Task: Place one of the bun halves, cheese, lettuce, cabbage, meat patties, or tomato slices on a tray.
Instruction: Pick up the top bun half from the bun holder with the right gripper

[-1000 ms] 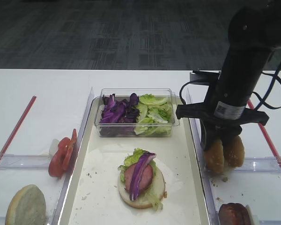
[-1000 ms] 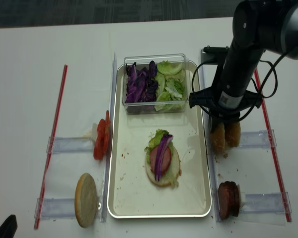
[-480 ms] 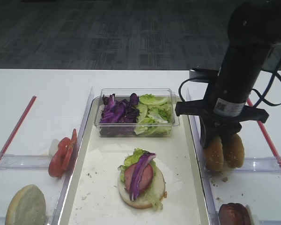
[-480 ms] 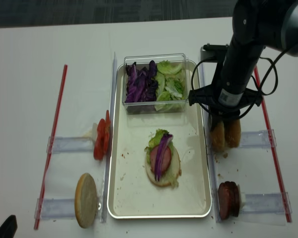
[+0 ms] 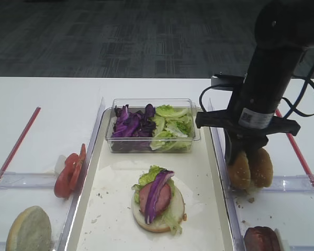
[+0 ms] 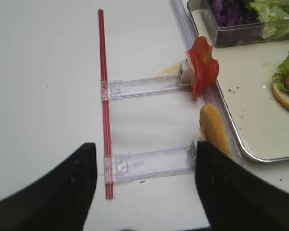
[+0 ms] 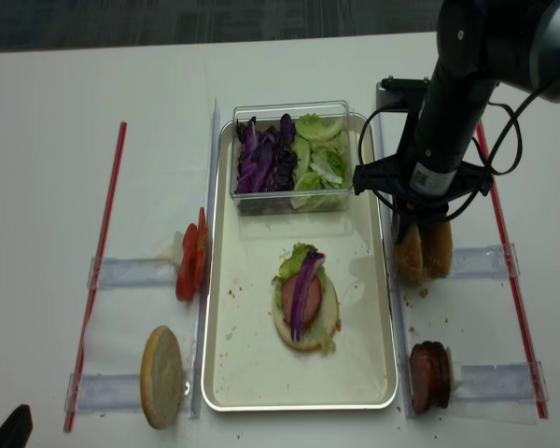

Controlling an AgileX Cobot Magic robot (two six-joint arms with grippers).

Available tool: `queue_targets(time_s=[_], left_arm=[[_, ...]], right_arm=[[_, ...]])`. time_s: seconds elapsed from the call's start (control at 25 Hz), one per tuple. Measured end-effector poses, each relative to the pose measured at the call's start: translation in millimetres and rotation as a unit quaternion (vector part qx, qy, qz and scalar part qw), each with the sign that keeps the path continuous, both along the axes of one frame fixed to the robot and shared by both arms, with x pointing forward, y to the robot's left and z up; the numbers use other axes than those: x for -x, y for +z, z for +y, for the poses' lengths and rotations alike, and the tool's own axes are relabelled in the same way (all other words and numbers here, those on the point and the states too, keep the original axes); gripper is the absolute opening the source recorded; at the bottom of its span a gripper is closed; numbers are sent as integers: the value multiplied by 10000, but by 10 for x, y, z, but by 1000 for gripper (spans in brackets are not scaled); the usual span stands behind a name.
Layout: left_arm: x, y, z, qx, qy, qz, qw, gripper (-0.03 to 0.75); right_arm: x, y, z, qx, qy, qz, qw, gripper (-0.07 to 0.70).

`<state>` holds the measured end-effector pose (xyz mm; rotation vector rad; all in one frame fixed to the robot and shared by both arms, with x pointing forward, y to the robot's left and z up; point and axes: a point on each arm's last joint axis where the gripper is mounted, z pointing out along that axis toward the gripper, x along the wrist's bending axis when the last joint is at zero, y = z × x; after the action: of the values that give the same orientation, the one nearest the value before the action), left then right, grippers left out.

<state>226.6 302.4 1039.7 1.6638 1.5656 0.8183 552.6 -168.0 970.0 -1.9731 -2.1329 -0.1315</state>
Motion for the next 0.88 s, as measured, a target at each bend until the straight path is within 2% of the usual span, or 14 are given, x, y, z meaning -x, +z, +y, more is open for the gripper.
queue_targets(time_s=[0.28,0.44,0.88], left_arm=[[0,0,0,0,0,0,10000,421],[0,0,0,0,0,0,10000,421],[0,0,0,0,0,0,10000,421]], right_arm=[[22,17,7,-50,-12,95,9999,120],[38,102,12,-137,-31,20,9999,120],[95,327,90,-759,-25,-140,9970,120]])
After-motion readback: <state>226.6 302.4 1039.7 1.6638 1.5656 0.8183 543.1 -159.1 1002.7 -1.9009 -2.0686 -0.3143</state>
